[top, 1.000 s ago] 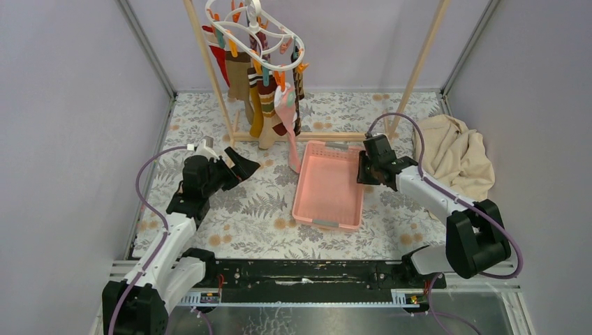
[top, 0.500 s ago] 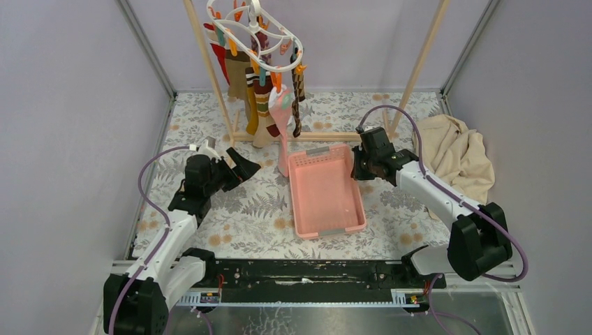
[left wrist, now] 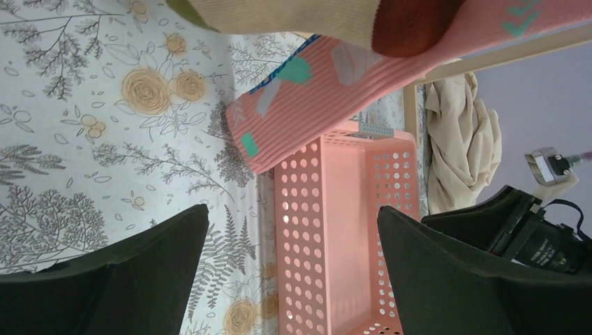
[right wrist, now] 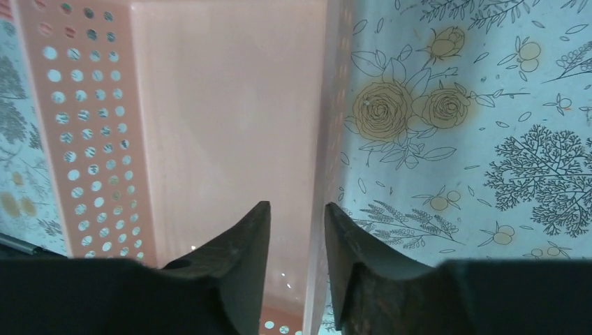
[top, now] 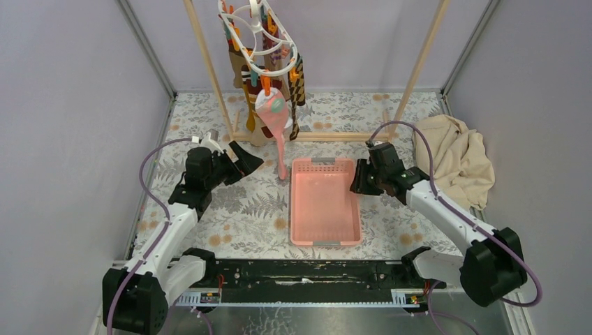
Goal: Remove the socks clipped to the hanger
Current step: Adjust the bin at the center of the board.
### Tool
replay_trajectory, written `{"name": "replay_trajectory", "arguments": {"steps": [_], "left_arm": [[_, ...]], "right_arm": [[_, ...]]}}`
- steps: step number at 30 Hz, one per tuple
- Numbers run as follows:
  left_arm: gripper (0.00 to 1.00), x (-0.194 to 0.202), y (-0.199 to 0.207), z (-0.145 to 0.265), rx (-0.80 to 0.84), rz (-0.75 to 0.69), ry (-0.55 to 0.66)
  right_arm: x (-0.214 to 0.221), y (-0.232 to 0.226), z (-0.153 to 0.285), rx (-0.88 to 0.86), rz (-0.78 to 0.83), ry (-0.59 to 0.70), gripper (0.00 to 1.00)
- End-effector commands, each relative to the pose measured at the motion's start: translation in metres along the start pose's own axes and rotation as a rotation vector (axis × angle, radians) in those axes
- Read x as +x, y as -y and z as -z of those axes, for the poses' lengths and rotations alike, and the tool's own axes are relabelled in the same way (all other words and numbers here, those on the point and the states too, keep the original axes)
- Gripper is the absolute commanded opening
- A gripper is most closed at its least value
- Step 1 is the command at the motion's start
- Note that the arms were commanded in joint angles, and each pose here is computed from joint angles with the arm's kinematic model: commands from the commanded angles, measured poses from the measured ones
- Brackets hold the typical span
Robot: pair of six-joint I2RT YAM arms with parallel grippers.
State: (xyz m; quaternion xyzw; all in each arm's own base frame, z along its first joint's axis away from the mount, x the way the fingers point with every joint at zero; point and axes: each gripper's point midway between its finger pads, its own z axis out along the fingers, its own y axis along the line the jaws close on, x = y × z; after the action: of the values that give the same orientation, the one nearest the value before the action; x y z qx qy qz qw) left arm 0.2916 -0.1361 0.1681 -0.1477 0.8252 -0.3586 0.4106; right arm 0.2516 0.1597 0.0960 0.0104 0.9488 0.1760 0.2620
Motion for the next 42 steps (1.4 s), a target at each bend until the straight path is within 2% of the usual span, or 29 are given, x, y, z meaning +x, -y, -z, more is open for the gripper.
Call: {"name": "replay_trajectory", "arguments": {"steps": [1, 3, 6, 7, 13, 18, 24, 34, 42], "left_arm": [[0.99, -0.01, 0.02, -0.002, 0.051, -0.046, 0.002], [0.99, -0.011, 0.022, -0.004, 0.049, -0.05, 0.003], [0.99, -0.009, 0.022, -0.005, 0.041, -0.059, -0.001], [0.99, -0.009, 0.021, -0.005, 0.035, -0.062, -0.003], [0.99, -0.007, 0.016, -0.006, -0.002, -0.061, -0.005], [0.99, -0.003, 0.011, -0.005, -0.026, -0.056, -0.014], [0.99, 0.001, 0.007, -0.006, -0.032, -0.045, -0.029], [0.99, 0.003, 0.004, -0.013, -0.037, -0.037, -0.046], [0.99, 0.008, 0.002, -0.018, -0.034, -0.026, -0.062]], "right_arm": [[-0.018, -0.014, 0.018, -0.043, -0.007, 0.081, 0.47], [-0.024, -0.007, 0.025, 0.006, 0.035, 0.079, 0.6], [-0.049, -0.002, 0.035, 0.073, 0.158, 0.117, 0.7], [-0.058, -0.001, 0.036, 0.093, 0.202, 0.129, 0.71], [-0.114, -0.022, 0.018, 0.074, 0.435, 0.2, 0.73], [-0.13, -0.044, -0.029, -0.023, 0.587, 0.125, 0.72], [-0.134, -0.046, -0.077, -0.054, 0.745, 0.025, 0.72], [-0.12, -0.057, -0.088, -0.163, 0.818, -0.043, 0.76], [-0.141, -0.059, -0.069, -0.119, 0.79, 0.113, 0.77]]}}
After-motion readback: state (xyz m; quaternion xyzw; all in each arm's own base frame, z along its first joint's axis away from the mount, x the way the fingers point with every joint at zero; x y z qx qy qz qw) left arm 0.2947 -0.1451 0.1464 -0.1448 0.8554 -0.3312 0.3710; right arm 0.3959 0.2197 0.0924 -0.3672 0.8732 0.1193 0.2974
